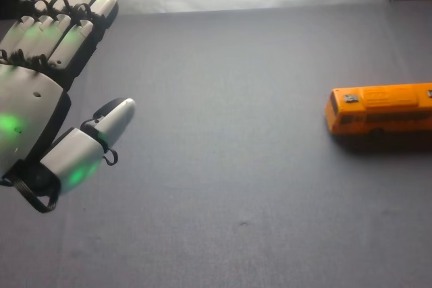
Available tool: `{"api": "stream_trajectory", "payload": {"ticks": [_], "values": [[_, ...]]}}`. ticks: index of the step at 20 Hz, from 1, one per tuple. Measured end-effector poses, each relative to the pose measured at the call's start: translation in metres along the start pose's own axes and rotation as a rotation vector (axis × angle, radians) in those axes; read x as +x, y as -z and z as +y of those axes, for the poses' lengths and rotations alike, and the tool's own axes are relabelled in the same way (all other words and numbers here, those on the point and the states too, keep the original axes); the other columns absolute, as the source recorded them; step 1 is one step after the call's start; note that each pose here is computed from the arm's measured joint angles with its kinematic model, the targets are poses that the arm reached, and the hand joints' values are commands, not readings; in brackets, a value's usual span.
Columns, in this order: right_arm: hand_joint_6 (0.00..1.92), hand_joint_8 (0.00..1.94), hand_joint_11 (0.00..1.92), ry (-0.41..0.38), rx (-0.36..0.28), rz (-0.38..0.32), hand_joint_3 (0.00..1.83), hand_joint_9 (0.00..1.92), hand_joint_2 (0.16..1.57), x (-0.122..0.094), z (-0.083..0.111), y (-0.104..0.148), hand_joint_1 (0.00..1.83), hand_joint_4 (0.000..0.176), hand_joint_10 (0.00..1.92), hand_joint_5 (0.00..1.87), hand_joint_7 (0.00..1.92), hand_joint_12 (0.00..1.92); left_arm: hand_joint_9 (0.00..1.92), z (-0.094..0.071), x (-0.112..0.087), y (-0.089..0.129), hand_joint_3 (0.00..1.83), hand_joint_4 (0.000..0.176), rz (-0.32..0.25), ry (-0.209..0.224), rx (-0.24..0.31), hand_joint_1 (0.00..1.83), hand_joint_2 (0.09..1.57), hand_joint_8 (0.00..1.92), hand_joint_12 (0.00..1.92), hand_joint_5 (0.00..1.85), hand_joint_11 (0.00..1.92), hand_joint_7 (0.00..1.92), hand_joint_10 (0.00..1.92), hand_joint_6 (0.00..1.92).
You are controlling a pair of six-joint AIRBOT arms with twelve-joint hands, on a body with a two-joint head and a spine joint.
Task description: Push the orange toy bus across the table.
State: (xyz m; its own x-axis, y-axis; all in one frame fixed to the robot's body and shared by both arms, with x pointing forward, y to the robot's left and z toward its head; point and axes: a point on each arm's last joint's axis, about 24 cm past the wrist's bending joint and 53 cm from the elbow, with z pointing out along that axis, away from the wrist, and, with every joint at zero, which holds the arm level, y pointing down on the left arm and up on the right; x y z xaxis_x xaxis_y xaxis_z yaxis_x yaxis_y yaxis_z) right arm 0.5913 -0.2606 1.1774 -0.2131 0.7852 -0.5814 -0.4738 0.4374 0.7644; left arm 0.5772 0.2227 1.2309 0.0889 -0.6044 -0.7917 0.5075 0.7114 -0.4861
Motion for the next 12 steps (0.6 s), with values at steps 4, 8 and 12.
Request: {"api": "stream_trajectory", "payload": {"ticks": [4,8,12], "values": [[0.0,0.0,0.0,0.0,0.0,-0.001,0.01,0.02,1.35,0.0,0.0,0.0,0.27,0.021,0.0,0.18,0.13,0.0,0.0,0.009,-0.001,0.001,0.0,0.0,-0.005,-0.002,-0.035,0.29,1.41,0.0,0.0,0.05,0.0,0.0,0.0,0.01],[0.01,0.01,0.02,-0.001,0.0,-0.001,0.01,0.04,1.37,0.0,0.0,0.0,0.27,0.018,0.01,0.19,0.15,0.01,0.0,0.01,-0.001,0.002,0.01,0.0,-0.003,-0.002,-0.038,0.29,1.44,0.0,0.0,0.06,0.0,0.01,0.0,0.0],[0.0,0.0,0.03,-0.001,0.003,-0.002,0.0,0.06,1.37,0.0,-0.001,0.001,0.31,0.0,0.01,0.19,0.16,0.01,0.0,0.014,0.001,0.005,0.01,0.0,0.005,-0.004,-0.051,0.23,1.46,0.0,0.0,0.07,0.0,0.03,0.0,0.0]]}}
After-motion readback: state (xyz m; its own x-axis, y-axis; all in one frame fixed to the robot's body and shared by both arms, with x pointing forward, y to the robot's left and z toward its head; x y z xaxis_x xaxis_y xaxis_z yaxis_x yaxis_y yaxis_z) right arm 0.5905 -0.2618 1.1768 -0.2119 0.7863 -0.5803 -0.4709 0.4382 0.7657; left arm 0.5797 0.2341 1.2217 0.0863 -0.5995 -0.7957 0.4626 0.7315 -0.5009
